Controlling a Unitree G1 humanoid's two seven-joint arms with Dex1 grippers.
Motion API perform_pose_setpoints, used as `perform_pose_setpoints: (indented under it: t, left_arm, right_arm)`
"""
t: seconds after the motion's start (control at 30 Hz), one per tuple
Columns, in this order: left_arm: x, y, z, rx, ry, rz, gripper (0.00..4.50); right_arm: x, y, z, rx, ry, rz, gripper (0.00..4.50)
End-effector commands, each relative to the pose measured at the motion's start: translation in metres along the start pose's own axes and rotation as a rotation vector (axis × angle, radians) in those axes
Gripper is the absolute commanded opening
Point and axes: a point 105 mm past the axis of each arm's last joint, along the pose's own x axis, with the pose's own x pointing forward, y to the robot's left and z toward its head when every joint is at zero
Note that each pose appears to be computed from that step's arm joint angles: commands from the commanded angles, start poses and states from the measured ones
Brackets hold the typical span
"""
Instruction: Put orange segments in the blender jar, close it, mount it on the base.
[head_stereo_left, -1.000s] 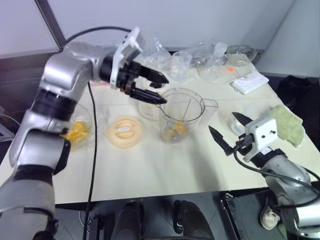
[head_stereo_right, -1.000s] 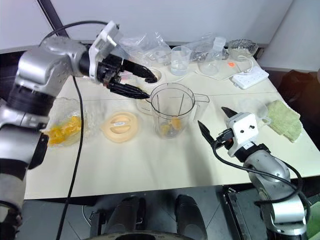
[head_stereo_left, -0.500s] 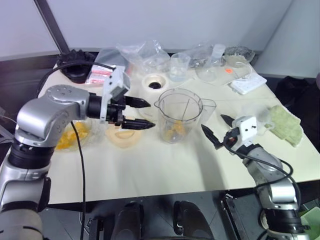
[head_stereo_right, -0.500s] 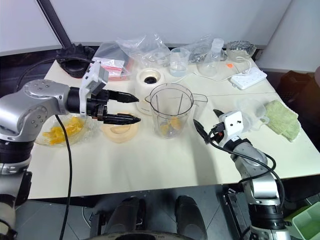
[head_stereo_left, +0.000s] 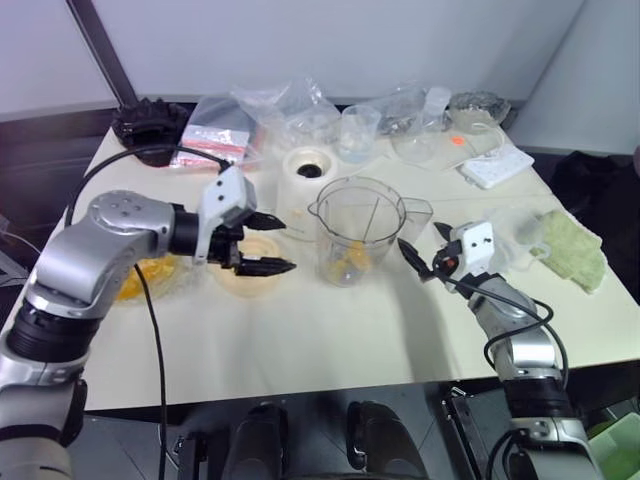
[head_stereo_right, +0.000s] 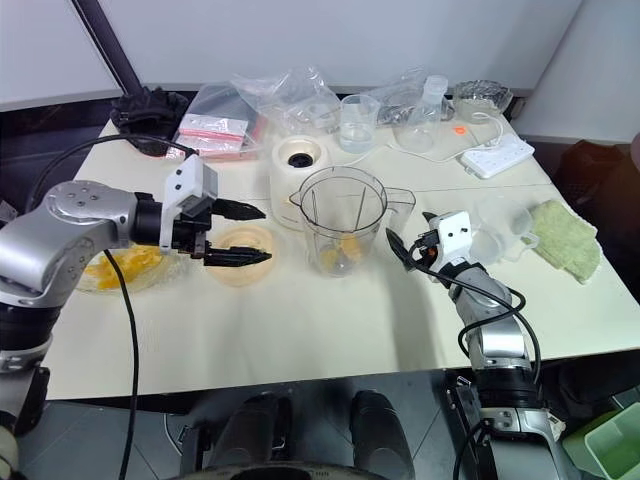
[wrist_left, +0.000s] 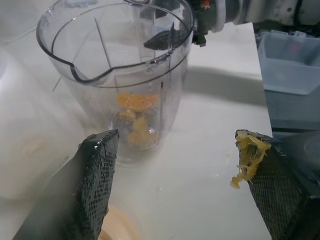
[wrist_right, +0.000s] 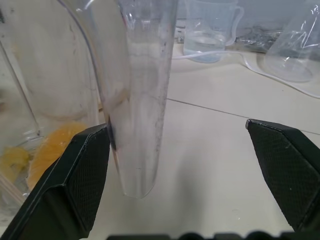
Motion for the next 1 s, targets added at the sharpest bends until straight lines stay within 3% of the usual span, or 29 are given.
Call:
perform_pose_setpoints:
  t: [0.03,0.17,0.2,0.5,0.73,1.0]
  left_arm:
    - [-0.006,0.001,0.011,0.053,-0.022,0.030,3.90]
    - [-0.004,0.001,0.010,0.052,-0.022,0.028,3.90]
    - [-0.004,0.002,0.010,0.052,-0.023,0.029,3.90]
    - [-0.003,0.001,0.004,0.041,-0.016,0.031,3.90]
    - [-0.001,0.001,0.001,0.030,-0.017,0.035,3.90]
    - [-0.002,0.000,-0.003,0.002,-0.023,0.047,3.90]
  right_arm:
    - [0.000,0.000,0.017,-0.017,-0.067,-0.003,3.17]
    - [0.004,0.002,0.018,-0.015,-0.070,0.006,1.05]
    - [0.005,0.003,0.018,-0.013,-0.071,0.008,0.82]
    - [0.008,0.011,0.023,0.002,-0.089,0.037,0.83]
    - [0.011,0.024,0.023,0.140,-0.079,0.119,0.83]
    - [0.022,0.023,0.023,0.129,-0.069,0.143,0.83]
